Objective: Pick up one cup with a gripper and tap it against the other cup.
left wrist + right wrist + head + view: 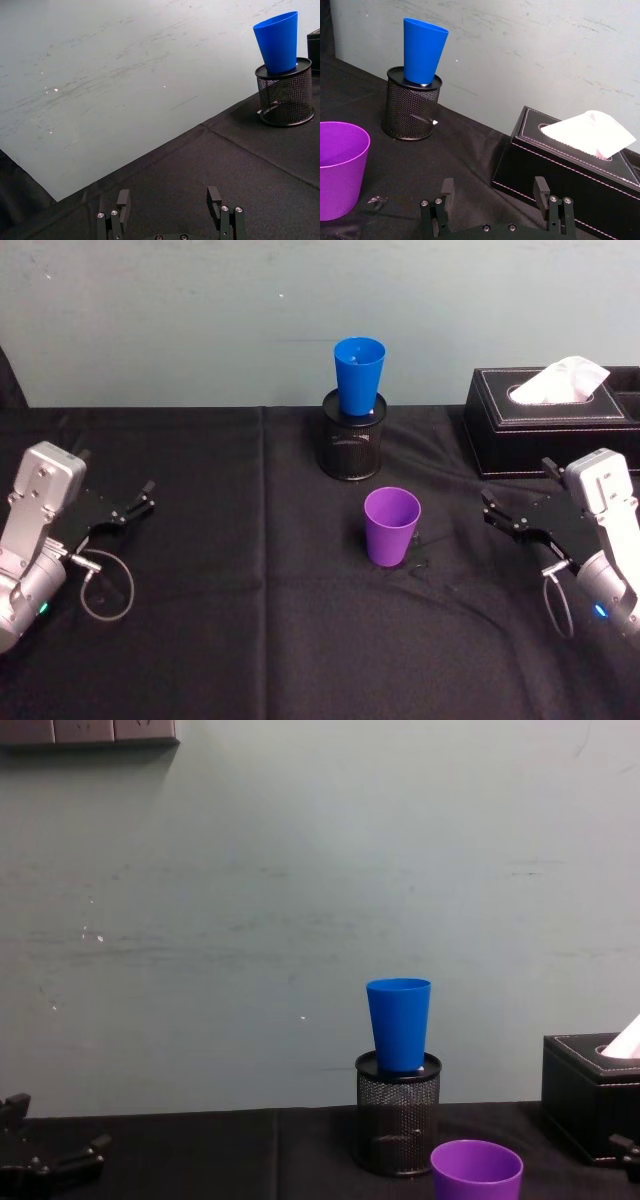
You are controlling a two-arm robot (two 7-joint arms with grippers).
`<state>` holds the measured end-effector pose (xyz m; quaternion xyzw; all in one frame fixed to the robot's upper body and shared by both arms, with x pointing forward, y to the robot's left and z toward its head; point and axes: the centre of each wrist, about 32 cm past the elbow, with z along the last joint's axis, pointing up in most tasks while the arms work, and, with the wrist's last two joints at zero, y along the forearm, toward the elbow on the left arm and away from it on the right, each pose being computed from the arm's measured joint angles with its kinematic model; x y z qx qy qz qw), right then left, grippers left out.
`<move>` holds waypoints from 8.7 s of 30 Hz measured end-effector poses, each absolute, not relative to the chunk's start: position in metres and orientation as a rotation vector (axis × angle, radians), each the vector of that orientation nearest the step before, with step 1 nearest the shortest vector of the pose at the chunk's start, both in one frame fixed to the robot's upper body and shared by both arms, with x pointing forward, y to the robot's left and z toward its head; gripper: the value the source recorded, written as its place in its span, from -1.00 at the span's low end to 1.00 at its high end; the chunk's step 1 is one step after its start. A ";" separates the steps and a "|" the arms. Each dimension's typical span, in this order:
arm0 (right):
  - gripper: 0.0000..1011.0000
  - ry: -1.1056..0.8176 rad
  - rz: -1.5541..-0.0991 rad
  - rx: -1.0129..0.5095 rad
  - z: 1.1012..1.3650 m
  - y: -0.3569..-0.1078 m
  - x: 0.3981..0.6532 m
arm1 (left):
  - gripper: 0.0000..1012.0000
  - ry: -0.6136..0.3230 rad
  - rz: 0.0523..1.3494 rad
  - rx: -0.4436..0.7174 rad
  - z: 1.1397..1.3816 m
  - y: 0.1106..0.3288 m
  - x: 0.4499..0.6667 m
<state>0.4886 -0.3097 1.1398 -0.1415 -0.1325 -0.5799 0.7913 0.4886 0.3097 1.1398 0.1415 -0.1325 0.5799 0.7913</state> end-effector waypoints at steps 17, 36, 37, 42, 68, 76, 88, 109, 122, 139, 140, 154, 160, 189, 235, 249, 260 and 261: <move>0.99 -0.285 -1.248 -0.304 1.140 -0.310 0.489 | 0.98 -0.285 1.248 0.304 1.140 0.310 0.489; 0.99 -0.236 -1.086 -0.295 1.146 -0.310 0.466 | 0.98 -0.285 1.248 0.304 1.140 0.310 0.489; 0.99 -0.229 -1.069 -0.295 1.146 -0.310 0.464 | 0.98 -0.285 1.248 0.304 1.140 0.310 0.489; 0.99 -0.186 -0.980 -0.291 1.146 -0.304 0.456 | 0.98 -0.285 1.248 0.305 1.140 0.310 0.489; 0.99 0.028 -0.871 -0.158 1.131 -0.263 0.503 | 0.98 -0.285 1.248 0.304 1.140 0.310 0.489; 0.99 0.028 -0.879 -0.175 1.122 -0.255 0.513 | 0.98 -0.285 1.248 0.304 1.140 0.310 0.489; 0.71 0.018 -0.896 -0.172 1.118 -0.242 0.523 | 0.98 -0.285 1.248 0.304 1.140 0.310 0.489; 0.46 -0.060 -0.894 -0.094 1.170 -0.243 0.511 | 0.98 -0.285 1.248 0.304 1.140 0.310 0.489; 0.46 -0.064 -0.885 -0.086 1.180 -0.245 0.507 | 0.98 -0.285 1.248 0.305 1.140 0.310 0.489; 0.46 -0.064 -0.885 -0.085 1.179 -0.245 0.508 | 0.98 -0.285 1.248 0.304 1.140 0.310 0.489; 0.46 -0.064 -0.885 -0.085 1.179 -0.245 0.508 | 0.98 -0.285 1.248 0.304 1.140 0.310 0.489; 0.46 -0.064 -0.885 -0.085 1.178 -0.245 0.508 | 0.98 -0.285 1.248 0.304 1.140 0.310 0.489; 0.46 -0.064 -0.885 -0.085 1.178 -0.245 0.508 | 0.98 -0.285 1.248 0.305 1.140 0.310 0.489; 0.46 -0.064 -0.885 -0.085 1.178 -0.245 0.508 | 0.98 -0.285 1.248 0.304 1.140 0.310 0.489; 0.46 -0.064 -0.885 -0.085 1.178 -0.245 0.508 | 0.98 -0.285 1.248 0.304 1.140 0.310 0.489; 0.46 -0.064 -0.885 -0.085 1.178 -0.245 0.508 | 0.98 -0.285 1.248 0.304 1.140 0.310 0.489; 0.46 -0.064 -0.885 -0.085 1.178 -0.245 0.508 | 0.98 -0.285 1.248 0.304 1.140 0.310 0.489; 0.46 -0.064 -0.885 -0.085 1.178 -0.245 0.508 | 0.98 -0.285 1.248 0.304 1.140 0.310 0.489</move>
